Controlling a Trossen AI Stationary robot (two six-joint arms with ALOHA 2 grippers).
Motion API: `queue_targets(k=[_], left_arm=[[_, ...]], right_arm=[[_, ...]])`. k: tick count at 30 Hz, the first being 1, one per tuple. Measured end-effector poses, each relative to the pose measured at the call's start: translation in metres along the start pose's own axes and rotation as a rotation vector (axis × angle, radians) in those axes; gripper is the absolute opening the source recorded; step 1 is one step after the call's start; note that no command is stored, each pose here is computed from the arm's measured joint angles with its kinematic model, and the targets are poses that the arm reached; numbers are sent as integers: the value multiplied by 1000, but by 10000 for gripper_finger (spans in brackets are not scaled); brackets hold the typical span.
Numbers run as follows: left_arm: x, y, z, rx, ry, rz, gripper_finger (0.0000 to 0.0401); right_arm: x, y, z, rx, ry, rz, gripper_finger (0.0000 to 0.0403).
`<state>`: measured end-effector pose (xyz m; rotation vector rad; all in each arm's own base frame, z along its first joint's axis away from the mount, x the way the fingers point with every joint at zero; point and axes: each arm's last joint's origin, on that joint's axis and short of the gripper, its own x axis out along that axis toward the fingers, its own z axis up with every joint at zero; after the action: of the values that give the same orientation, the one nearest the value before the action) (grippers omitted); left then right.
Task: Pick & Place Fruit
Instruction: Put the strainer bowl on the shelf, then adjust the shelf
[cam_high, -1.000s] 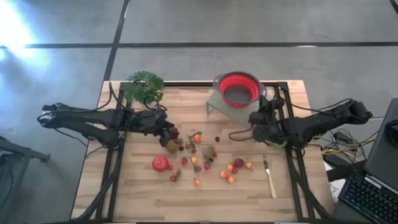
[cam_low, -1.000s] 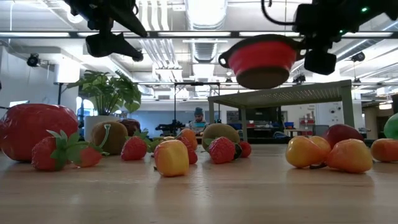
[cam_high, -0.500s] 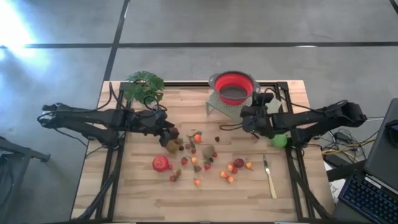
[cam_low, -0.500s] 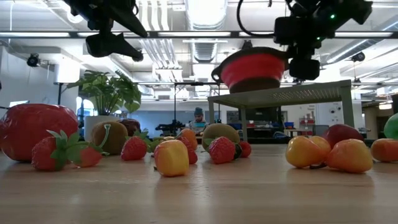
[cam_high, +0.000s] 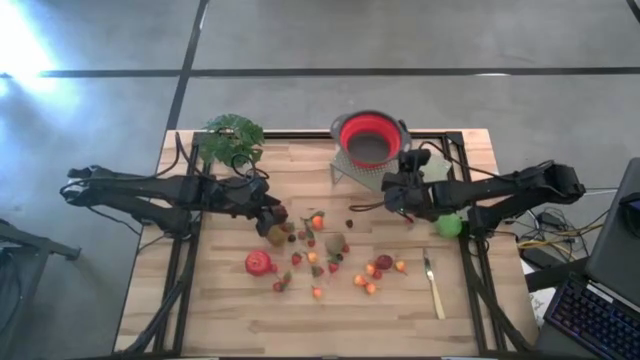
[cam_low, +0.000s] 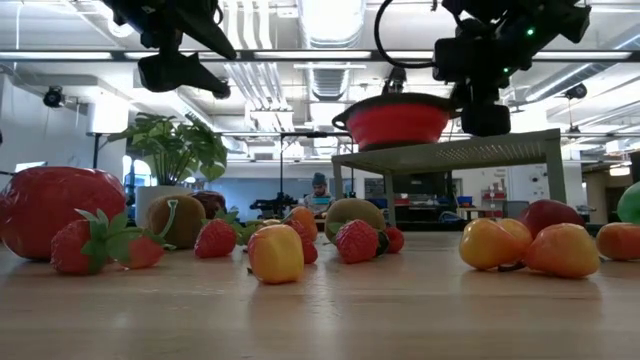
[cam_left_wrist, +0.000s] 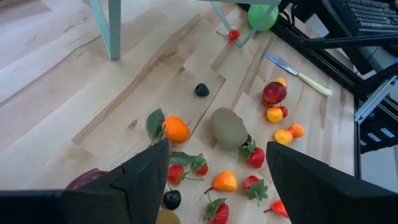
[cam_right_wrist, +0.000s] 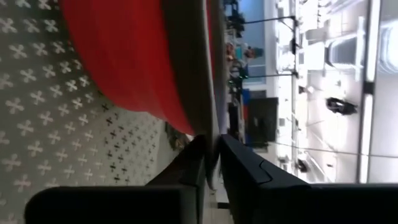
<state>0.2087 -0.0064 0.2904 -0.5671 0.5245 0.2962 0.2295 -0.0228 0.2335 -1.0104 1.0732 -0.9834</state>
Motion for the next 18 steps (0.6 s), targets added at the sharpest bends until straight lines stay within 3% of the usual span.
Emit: queue_targets(k=[11, 18], left_arm=[[0, 0, 0, -2, 0, -1, 273], [0, 0, 0, -3, 8, -11, 273]], right_arm=[[-3, -1, -5, -91, -6, 22, 144], [-26, -8, -17, -100, -87, 50, 188]])
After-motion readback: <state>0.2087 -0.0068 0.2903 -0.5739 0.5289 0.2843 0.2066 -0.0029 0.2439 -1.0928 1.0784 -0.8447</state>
